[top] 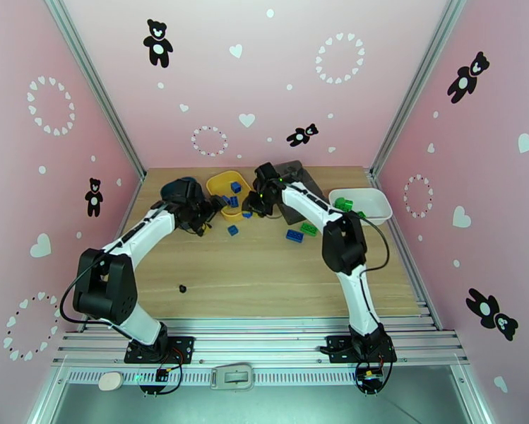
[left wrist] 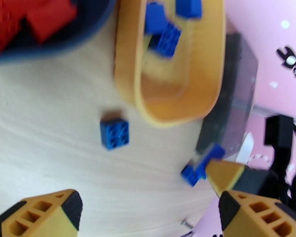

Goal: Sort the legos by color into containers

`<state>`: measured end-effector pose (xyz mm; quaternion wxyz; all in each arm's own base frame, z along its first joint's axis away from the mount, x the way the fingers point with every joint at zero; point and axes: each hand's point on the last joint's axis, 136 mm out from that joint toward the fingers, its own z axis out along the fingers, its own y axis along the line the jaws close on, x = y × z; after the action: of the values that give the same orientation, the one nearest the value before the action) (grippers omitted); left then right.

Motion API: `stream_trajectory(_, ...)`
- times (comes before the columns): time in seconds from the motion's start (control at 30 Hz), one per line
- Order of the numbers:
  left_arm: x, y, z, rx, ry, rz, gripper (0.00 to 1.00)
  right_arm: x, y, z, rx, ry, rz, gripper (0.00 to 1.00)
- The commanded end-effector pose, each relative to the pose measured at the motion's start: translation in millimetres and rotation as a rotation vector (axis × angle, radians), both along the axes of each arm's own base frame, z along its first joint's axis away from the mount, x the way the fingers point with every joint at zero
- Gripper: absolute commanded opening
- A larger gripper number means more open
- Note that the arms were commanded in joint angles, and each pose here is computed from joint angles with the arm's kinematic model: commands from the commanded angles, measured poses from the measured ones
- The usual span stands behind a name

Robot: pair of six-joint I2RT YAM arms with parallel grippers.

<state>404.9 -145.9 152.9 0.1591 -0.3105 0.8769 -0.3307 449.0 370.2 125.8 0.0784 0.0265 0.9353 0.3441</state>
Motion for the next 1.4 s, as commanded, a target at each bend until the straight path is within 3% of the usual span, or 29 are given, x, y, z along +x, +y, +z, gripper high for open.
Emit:
stream_trajectory(0.0, 4.1, 5.3, 5.0, 0.0, 0.011, 0.004, 0.96, 25.9, 21.8, 12.3, 0.126, 0.007, -0.012, 0.43)
stream_trajectory(0.17, -4.8, 19.8, -2.7, 0.112, 0.052, -0.005, 0.95, 48.4, 26.5, 25.5, 0.183, -0.014, -0.044, 0.56)
stream_trajectory(0.37, -22.0, 23.2, -15.7, 0.275, 0.096, -0.061, 0.93, 35.7, 5.7, 44.5, 0.101, -0.06, -0.01, 0.58)
stream_trajectory(0.67, -25.2, -13.4, -39.7, 0.479, 0.123, -0.19, 0.89, -22.4, -62.8, 45.4, -0.138, -0.095, 0.011, 0.6)
stream_trajectory(0.93, -12.9, -40.0, -71.7, 0.608, 0.165, -0.241, 0.78, -86.4, -119.5, 25.6, -0.271, -0.058, -0.011, 0.6)
stream_trajectory(1.13, 5.1, -46.7, -89.6, 0.64, 0.177, -0.213, 0.72, -124.7, -155.6, 22.2, -0.423, -0.072, 0.015, 0.61)
stream_trajectory(1.37, 18.9, -56.3, -111.4, 0.659, 0.207, -0.21, 0.67, -147.8, -170.5, 15.8, -0.441, -0.054, 0.012, 0.61)
